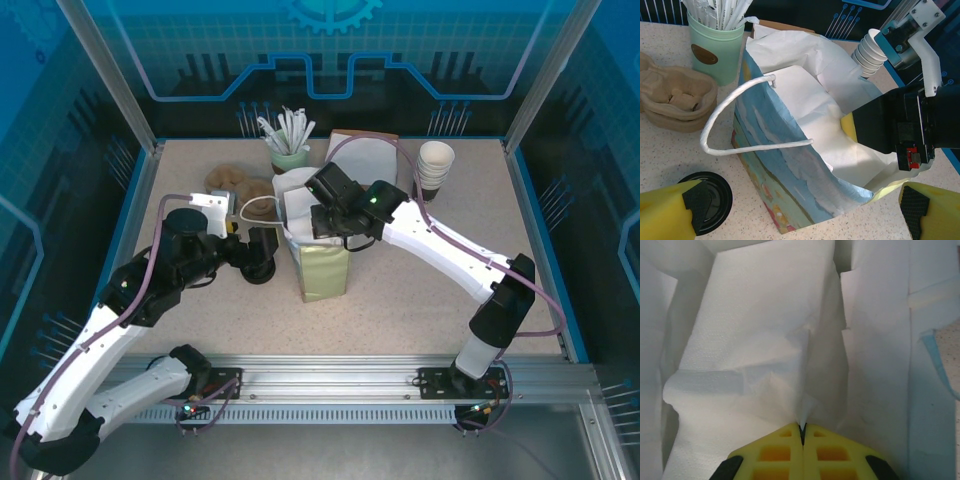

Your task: Pack the takeout coffee

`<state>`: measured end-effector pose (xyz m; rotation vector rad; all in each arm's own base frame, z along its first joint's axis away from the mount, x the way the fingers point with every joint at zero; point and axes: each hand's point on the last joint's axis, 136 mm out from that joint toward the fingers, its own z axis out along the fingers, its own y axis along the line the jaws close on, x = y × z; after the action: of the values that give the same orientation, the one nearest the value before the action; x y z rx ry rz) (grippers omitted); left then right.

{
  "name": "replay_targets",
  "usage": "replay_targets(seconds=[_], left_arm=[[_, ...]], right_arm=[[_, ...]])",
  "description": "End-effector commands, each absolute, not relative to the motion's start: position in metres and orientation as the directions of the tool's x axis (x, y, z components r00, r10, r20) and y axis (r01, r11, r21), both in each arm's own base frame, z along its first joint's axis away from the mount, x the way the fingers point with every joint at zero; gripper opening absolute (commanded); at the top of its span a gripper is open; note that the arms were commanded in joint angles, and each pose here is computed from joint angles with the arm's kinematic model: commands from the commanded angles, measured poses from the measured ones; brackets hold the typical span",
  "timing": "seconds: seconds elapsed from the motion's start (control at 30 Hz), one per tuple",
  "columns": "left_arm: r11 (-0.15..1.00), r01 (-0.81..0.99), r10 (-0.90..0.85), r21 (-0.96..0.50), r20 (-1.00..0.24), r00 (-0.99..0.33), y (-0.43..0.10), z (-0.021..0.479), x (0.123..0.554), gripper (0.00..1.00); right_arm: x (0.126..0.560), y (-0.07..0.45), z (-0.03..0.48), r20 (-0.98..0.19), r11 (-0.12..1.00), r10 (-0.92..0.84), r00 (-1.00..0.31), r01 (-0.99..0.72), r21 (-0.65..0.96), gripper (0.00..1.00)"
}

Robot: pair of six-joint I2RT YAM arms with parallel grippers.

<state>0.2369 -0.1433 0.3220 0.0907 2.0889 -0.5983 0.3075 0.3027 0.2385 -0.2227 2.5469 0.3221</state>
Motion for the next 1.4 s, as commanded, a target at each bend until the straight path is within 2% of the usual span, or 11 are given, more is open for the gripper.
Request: replay_targets(seconds=[0.0,0.2,0.27,0.43,0.8,0.93,1.17,1.37], left_arm=[[0.875,0.296,-0.173,-0.383,-0.819,-0.547,-0.143,0.327,0.237,0.99],[0.877,0.296,-0.17,-0.379,-0.82,-0.546,-0.143,0.328,0.239,0.99],[0.878,0.297,-0.167,-0.376,-0.822,-0.545,-0.143,0.328,0.239,0.99],[0.881,0.298,-0.165,-0.369,-0.827,-0.538,-0.142,0.331,0.239,0.99],[0.891,0.292,-0.156,-0.348,-0.838,-0.523,-0.141,0.336,0.245,0.99],[0.895,0.287,-0.157,-0.34,-0.844,-0.512,-0.141,0.341,0.249,0.99],[0.917,0.261,-0.165,-0.303,-0.88,-0.445,-0.131,0.362,0.255,0.99],[0.96,0.128,-0.186,-0.248,-0.911,-0.368,-0.089,0.383,0.265,0.99]], right_arm=[[0.303,0.304,0.236,-0.554,0.961,-0.132,-0.822,-0.243,0.131,0.0],[0.303,0.311,0.244,-0.571,0.951,-0.13,-0.811,-0.265,0.161,0.0],[0.301,0.315,0.251,-0.58,0.941,-0.129,-0.805,-0.284,0.185,0.14],[0.298,0.318,0.275,-0.615,0.922,-0.12,-0.78,-0.318,0.223,0.37],[0.295,0.313,0.353,-0.717,0.888,-0.101,-0.689,-0.388,0.248,0.47],[0.296,0.306,0.378,-0.756,0.88,-0.084,-0.65,-0.404,0.249,0.47],[0.302,0.271,0.415,-0.836,0.908,-0.066,-0.544,-0.38,0.176,0.46],[0.305,0.214,0.418,-0.873,0.948,-0.044,-0.485,-0.296,0.117,0.57]])
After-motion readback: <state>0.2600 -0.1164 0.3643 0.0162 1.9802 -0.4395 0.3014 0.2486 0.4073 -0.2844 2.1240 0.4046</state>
